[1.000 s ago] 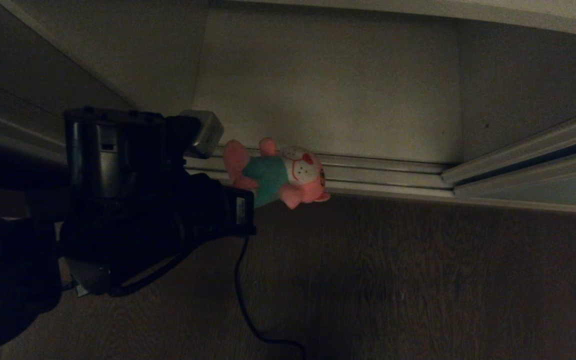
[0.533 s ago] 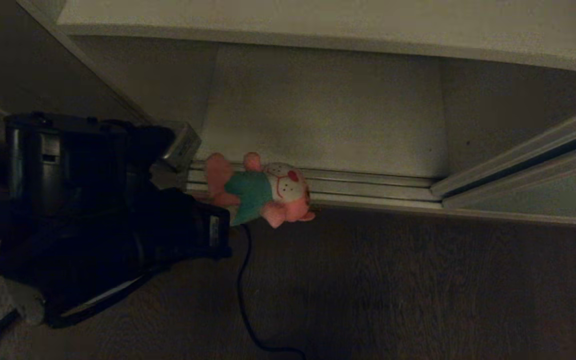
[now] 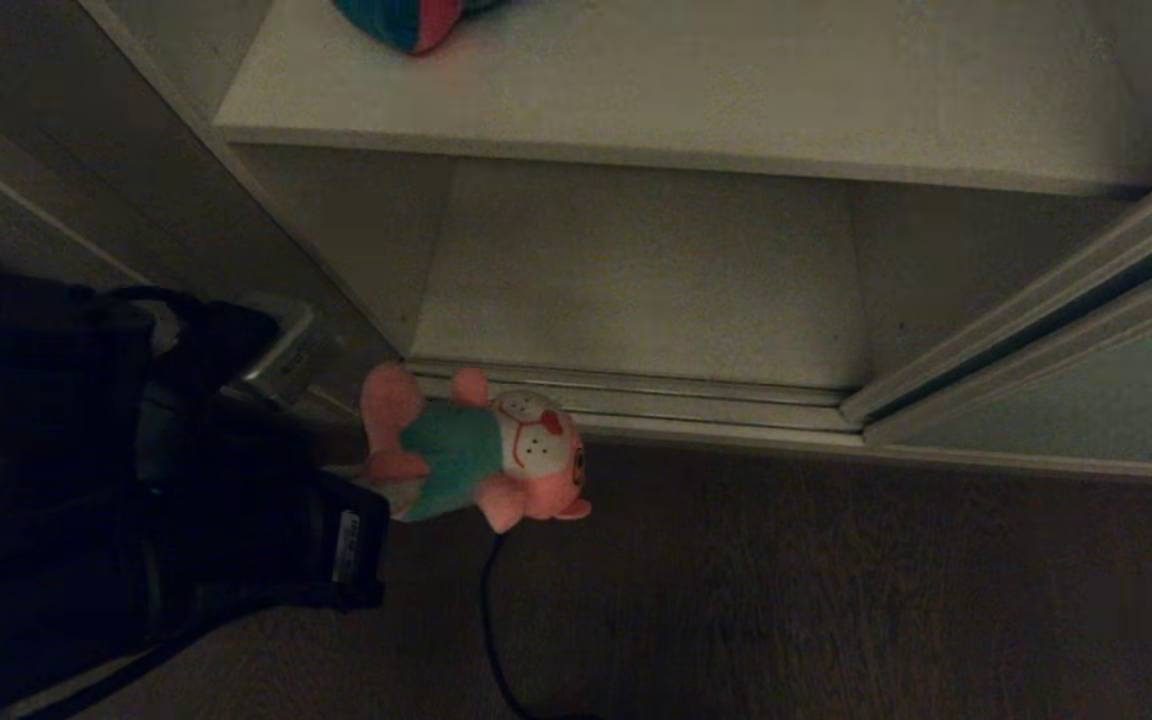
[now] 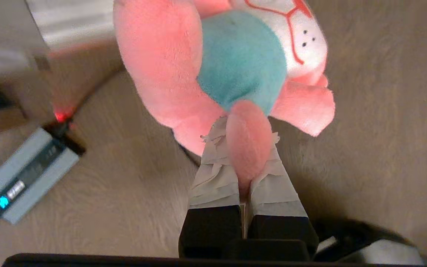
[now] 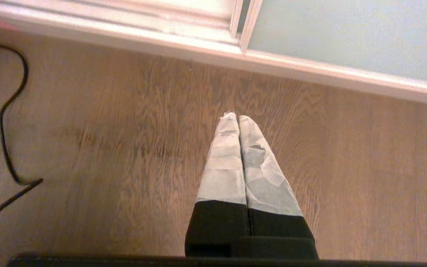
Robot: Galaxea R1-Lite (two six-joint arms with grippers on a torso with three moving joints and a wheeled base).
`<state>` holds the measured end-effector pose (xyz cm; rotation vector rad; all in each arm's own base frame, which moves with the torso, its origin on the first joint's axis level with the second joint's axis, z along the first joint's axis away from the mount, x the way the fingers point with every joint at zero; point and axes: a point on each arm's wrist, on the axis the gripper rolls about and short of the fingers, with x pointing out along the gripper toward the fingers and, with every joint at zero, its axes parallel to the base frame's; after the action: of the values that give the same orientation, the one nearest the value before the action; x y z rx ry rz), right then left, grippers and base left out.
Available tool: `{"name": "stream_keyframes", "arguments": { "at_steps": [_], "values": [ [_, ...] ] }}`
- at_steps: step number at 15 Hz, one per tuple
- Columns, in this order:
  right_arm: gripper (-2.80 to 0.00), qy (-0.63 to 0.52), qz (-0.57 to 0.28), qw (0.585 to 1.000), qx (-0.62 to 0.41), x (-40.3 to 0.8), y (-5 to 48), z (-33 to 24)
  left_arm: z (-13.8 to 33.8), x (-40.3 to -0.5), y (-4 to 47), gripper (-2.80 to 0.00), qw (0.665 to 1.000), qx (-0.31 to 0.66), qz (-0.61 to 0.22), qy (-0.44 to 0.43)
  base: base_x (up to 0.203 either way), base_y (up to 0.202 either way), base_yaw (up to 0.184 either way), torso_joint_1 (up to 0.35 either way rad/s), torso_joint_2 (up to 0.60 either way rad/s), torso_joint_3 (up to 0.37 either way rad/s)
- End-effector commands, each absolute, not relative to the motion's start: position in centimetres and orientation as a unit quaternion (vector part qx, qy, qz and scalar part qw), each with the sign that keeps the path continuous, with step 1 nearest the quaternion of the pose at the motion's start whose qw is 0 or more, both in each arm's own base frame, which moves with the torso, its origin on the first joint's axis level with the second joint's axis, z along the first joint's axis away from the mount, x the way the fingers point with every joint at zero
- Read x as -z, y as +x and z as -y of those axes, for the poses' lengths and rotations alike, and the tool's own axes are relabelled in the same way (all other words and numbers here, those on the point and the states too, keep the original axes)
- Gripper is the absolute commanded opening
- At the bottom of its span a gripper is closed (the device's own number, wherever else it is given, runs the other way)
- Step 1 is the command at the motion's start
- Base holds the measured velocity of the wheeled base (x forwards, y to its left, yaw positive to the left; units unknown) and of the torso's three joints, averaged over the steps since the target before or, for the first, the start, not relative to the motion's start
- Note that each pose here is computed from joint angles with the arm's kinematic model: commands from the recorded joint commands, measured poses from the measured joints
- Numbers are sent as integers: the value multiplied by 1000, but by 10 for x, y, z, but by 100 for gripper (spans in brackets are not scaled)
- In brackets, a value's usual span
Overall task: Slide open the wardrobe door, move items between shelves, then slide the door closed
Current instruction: Place the pink doll on the higher shelf
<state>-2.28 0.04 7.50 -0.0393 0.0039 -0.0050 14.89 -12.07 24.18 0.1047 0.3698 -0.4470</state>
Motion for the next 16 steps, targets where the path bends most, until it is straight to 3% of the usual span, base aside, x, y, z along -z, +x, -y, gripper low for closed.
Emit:
{"name": "stream_keyframes", "arguments": {
  "at_steps": [1, 4, 16],
  "values": [
    [-280, -20, -4, 1000, 3, -74, -22, 0, 118, -247, 145, -280, 959, 221, -172, 45, 0, 0, 0, 3, 6, 206],
    [-280, -20, -5, 1000, 2, -74, -22, 0, 117, -245, 144, -280, 959, 220, -177, 42, 0, 0, 0, 2, 2, 208],
    [-280, -20, -4, 1000, 2, -74, -23, 0, 125, -311, 143, -280, 966, 249, -67, 23, 0, 0, 0, 2, 1, 204]
  ]
}}
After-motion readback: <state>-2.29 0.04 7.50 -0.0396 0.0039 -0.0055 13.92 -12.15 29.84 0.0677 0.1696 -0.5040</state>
